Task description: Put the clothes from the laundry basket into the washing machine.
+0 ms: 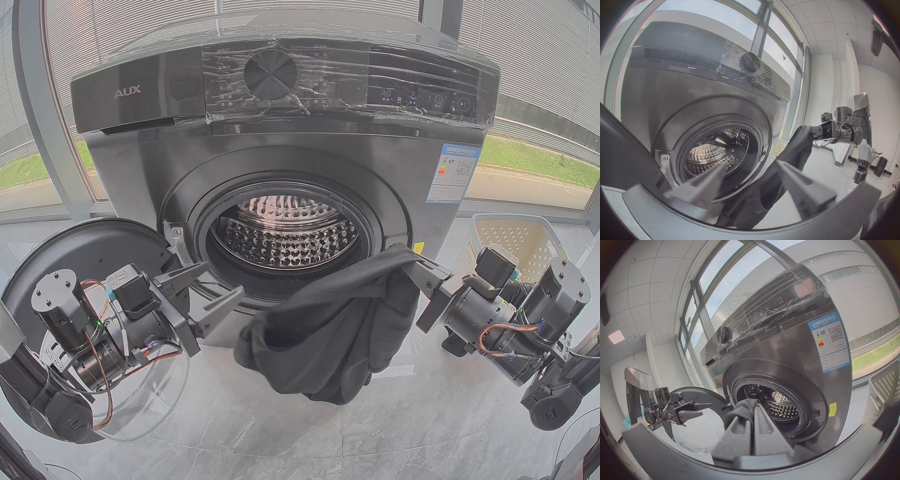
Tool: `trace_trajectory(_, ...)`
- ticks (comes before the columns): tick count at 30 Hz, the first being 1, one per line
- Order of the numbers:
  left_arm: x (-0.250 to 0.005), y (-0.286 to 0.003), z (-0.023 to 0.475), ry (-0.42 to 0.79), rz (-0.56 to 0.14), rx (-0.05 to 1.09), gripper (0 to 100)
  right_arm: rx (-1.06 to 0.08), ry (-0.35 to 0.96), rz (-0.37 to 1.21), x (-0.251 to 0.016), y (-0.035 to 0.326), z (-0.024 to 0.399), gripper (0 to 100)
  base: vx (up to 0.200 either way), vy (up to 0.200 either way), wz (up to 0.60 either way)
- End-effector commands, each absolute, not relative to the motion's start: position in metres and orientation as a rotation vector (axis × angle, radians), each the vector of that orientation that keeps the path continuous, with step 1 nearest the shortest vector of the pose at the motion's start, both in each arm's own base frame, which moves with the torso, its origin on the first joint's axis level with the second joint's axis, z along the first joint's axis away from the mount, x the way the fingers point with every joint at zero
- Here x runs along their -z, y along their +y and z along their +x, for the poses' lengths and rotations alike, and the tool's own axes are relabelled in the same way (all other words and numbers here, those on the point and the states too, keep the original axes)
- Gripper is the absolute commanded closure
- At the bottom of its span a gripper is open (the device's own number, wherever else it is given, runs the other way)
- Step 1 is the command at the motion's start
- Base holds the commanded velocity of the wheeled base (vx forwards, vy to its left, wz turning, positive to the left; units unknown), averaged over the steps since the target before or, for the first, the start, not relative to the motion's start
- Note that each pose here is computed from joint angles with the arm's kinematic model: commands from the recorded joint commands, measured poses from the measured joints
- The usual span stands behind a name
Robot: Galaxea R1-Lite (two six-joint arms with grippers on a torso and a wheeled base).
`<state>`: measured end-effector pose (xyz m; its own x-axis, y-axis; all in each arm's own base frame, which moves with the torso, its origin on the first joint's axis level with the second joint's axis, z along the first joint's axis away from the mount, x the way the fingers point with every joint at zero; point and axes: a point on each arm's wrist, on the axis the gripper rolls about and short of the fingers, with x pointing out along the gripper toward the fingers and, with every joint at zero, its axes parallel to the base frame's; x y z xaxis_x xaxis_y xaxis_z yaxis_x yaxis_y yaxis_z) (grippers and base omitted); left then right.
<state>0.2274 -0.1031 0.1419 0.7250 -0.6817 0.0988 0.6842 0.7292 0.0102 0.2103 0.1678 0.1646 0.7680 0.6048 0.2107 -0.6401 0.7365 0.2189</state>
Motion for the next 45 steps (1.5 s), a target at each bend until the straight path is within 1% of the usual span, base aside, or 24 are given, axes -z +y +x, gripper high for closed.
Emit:
trace_trajectory(1, -0.129, -0.111, 0.216, -0.027, -0.037, 0.821, 0, -0.715, -0.134, 0.288, -0.166, 0.176, 0.207, 100, 0.000, 0.000, 0.00)
trace_trajectory(3, -0.114, -0.116, 0.214, 0.042, -0.032, 0.865, 0, -0.729, -0.133, 0.292, -0.165, 0.184, 0.210, 100, 0.000, 0.000, 0.00)
trace_trajectory(4, -0.114, -0.116, 0.214, 0.042, -0.032, 0.865, 0, -0.729, -0.133, 0.292, -0.165, 0.184, 0.210, 100, 0.000, 0.000, 0.00)
trace_trajectory(5, -0.103, -0.122, 0.215, 0.084, -0.025, 0.887, 0, -0.735, -0.131, 0.292, -0.162, 0.191, 0.216, 100, 0.000, 0.000, 0.00)
trace_trajectory(7, -0.095, -0.124, 0.218, 0.115, -0.019, 0.888, 0, -0.742, -0.127, 0.291, -0.160, 0.196, 0.219, 100, 0.000, 0.000, 0.00)
trace_trajectory(12, -0.083, -0.129, 0.229, 0.150, -0.015, 0.878, 0, -0.786, -0.137, 0.302, -0.164, 0.207, 0.213, 100, 0.000, 0.000, 0.00)
trace_trajectory(18, -0.066, -0.135, 0.243, 0.194, -0.014, 0.871, 0, -0.805, -0.145, 0.306, -0.167, 0.208, 0.210, 100, 0.000, 0.000, 0.00)
trace_trajectory(23, -0.056, -0.142, 0.255, 0.205, -0.010, 0.842, 0, -0.835, -0.173, 0.319, -0.177, 0.209, 0.201, 100, 0.000, 0.000, 0.00)
trace_trajectory(27, -0.053, -0.146, 0.258, 0.209, -0.010, 0.842, 0, -0.864, -0.181, 0.325, -0.181, 0.209, 0.196, 100, 0.000, 0.000, 0.00)
trace_trajectory(34, -0.049, -0.148, 0.260, 0.216, -0.006, 0.831, 0, -0.875, -0.181, 0.330, -0.182, 0.210, 0.194, 100, 0.000, 0.000, 0.00)
trace_trajectory(40, -0.056, -0.145, 0.261, 0.191, -0.011, 0.822, 0, -0.871, -0.183, 0.330, -0.182, 0.208, 0.195, 100, 0.000, 0.000, 0.00)
trace_trajectory(45, -0.067, -0.142, 0.255, 0.162, -0.013, 0.833, 0, -0.857, -0.180, 0.326, -0.180, 0.205, 0.197, 100, 0.000, 0.000, 0.00)
